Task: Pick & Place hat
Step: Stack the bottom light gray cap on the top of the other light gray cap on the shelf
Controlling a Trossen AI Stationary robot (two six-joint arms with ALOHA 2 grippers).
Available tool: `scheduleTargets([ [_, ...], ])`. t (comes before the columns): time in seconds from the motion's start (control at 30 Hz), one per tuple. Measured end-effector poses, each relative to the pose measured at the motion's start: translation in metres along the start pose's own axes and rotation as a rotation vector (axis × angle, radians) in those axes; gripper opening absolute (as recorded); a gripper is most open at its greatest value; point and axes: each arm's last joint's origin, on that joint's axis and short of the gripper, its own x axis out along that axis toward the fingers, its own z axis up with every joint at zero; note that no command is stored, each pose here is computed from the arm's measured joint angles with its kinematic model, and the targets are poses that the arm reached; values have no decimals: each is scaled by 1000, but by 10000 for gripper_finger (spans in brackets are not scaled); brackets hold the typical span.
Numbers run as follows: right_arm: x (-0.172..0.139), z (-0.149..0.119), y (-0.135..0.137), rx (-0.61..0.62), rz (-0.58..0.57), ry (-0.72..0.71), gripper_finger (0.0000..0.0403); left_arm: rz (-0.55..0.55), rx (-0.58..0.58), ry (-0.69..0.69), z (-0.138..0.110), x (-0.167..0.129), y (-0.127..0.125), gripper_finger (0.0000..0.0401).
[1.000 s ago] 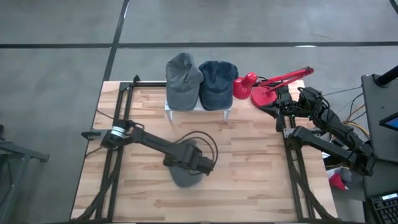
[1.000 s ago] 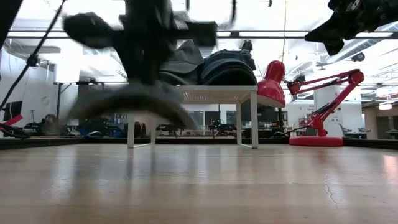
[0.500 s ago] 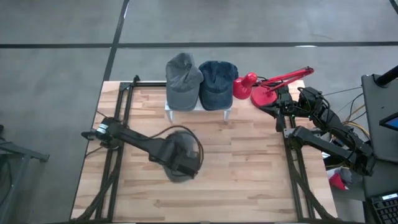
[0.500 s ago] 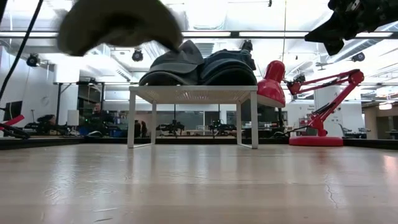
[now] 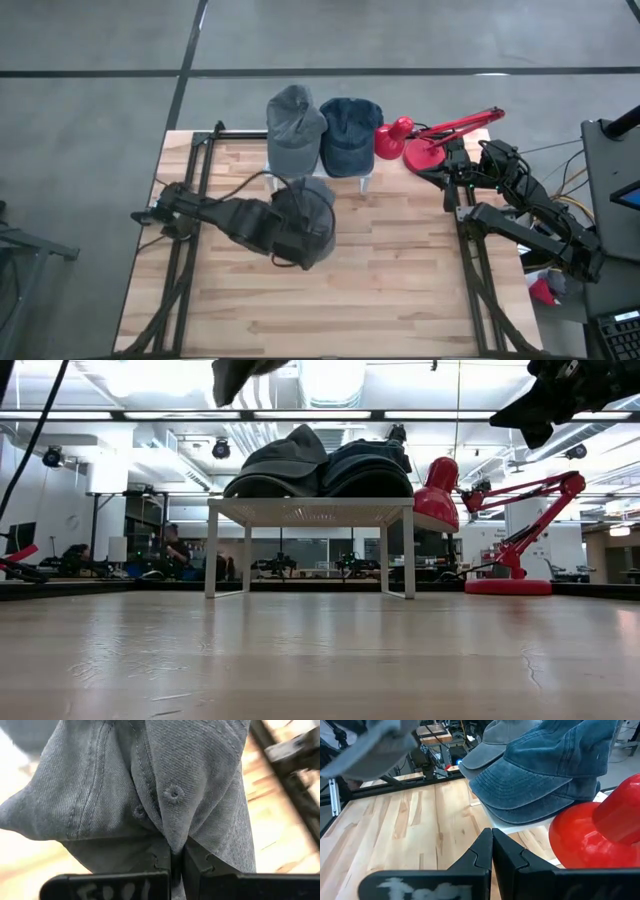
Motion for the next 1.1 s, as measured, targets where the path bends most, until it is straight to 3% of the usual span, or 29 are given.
scheduleTargets([
  [0.2,0,0,0,0,0,0,8,-43,127,-148,36,-16,2,11],
  [0.53,0,0,0,2,-2,1,8,67,227,-247,101,-11,33,11],
  [0.9,0,0,0,4,-2,3,8,201,254,-165,169,22,74,11],
  [1.1,1,0,0,5,-2,5,8,217,274,-134,189,41,83,11],
])
